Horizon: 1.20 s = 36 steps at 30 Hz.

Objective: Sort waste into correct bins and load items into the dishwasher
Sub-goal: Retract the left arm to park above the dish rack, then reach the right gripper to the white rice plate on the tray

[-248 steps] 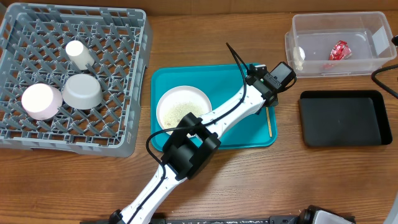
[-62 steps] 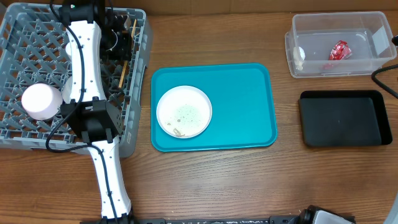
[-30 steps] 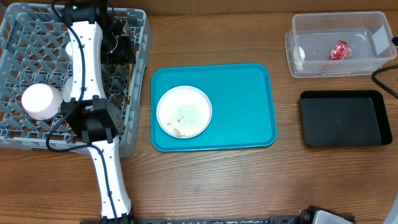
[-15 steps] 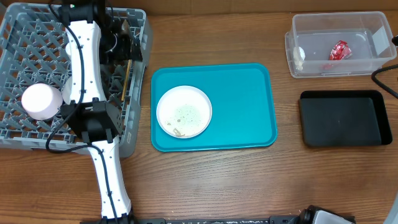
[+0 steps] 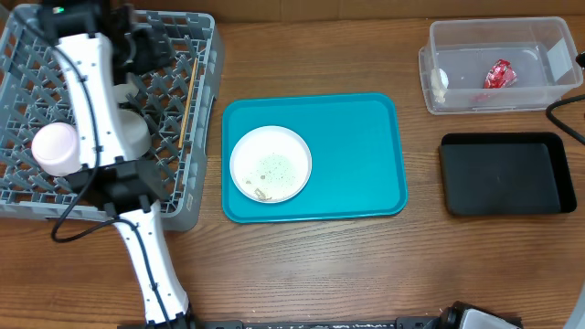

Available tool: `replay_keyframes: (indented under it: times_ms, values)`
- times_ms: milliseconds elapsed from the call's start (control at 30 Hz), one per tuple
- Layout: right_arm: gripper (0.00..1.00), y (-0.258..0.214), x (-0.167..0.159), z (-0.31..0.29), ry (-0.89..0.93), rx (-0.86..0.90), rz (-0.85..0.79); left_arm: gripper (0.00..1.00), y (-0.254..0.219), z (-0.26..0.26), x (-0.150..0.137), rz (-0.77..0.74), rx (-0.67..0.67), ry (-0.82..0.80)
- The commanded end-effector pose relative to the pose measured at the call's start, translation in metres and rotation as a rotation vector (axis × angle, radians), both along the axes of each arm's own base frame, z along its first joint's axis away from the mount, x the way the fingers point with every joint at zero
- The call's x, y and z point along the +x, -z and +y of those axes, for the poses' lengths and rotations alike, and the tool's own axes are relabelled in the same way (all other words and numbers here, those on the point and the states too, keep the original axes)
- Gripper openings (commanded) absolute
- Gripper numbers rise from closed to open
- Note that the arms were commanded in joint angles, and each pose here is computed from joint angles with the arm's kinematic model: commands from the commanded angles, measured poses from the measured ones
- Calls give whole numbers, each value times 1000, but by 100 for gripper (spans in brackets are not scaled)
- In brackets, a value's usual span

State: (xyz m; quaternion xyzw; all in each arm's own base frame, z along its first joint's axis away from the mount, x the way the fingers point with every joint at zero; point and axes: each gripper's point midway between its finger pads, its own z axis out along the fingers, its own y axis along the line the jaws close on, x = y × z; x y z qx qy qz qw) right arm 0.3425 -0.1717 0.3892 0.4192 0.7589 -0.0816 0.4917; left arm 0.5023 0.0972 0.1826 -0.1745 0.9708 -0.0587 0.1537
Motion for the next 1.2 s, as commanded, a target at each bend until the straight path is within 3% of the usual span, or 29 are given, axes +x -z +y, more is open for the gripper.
replay_keyframes:
  times_ms: [0, 433, 667, 733, 867, 933, 1000, 1167]
  values:
    - [100, -1, -1, -2, 16, -6, -4, 100, -20, 29, -9, -31, 59, -78]
    - [100, -3, 1, -1, 10, -3, -17, 100, -20, 35, -11, -30, 60, -90]
    - [100, -10, 16, 14, -91, 39, -81, 100, -20, 35, -11, -30, 60, -90]
    - [100, -4, 26, 44, -228, 168, -107, 100, -20, 35, -11, -30, 60, -90]
    - [100, 6, 29, 144, -673, 543, -107, 100, -20, 35, -11, -30, 60, -90]
    - [100, 15, 26, 186, -835, 670, -63, 100, -20, 35, -11, -30, 60, -90]
    - [100, 41, 25, 216, -880, 718, 52, 100, -20, 35, -11, -30, 60, -90]
    - [100, 131, 22, 282, -921, 630, 399, 100, -20, 35, -11, -30, 59, -90]
